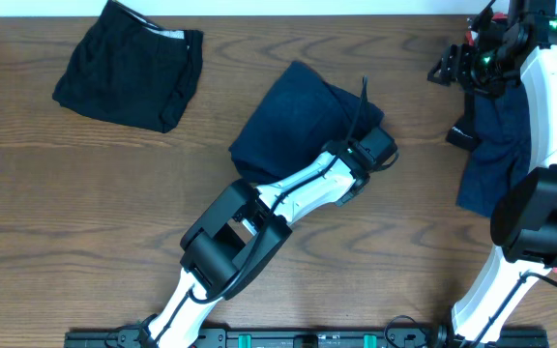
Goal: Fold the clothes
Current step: 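Carry the shorts with the left gripper to the top-left corner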
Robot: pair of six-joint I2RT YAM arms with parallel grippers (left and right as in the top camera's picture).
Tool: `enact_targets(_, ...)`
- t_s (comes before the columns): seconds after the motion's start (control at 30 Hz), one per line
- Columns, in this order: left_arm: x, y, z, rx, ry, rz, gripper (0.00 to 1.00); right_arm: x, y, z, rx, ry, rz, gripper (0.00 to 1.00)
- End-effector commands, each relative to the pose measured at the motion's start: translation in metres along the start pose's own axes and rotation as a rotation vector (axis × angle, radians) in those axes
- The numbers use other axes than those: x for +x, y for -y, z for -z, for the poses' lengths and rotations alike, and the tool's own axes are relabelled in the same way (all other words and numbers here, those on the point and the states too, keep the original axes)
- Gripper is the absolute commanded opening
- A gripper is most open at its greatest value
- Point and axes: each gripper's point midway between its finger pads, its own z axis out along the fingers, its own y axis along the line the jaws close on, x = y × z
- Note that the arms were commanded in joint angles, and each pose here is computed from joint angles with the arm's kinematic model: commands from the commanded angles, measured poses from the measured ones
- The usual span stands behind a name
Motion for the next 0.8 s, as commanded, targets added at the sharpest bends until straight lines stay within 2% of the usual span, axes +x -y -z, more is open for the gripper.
enact_targets(0.0,0.033,-0.010,-0.033,-0.046,-0.123,0.010,0.10,-0.003,-0.004,0.009,0.002,0.023,0.031,0.73)
enact_targets(0.17,0.041,-0.048,-0.024,-0.137,-0.149,0.126,0.06,-0.003,-0.004,0.009,0.002,0.022,0.031,0.73)
enact_targets(0.33,0.039,-0.090,0.014,-0.161,-0.108,0.283,0.06,-0.003,-0.004,0.009,0.002,0.023,0.031,0.73)
enact_targets(0.6,0.027,-0.172,0.121,-0.233,0.162,0.511,0.06,-0.003,-0.004,0.009,0.002,0.023,0.032,0.73)
enact_targets(0.77,0.041,-0.231,0.192,-0.324,0.348,0.698,0.06,-0.003,-0.004,0.009,0.001,0.022,0.031,0.73)
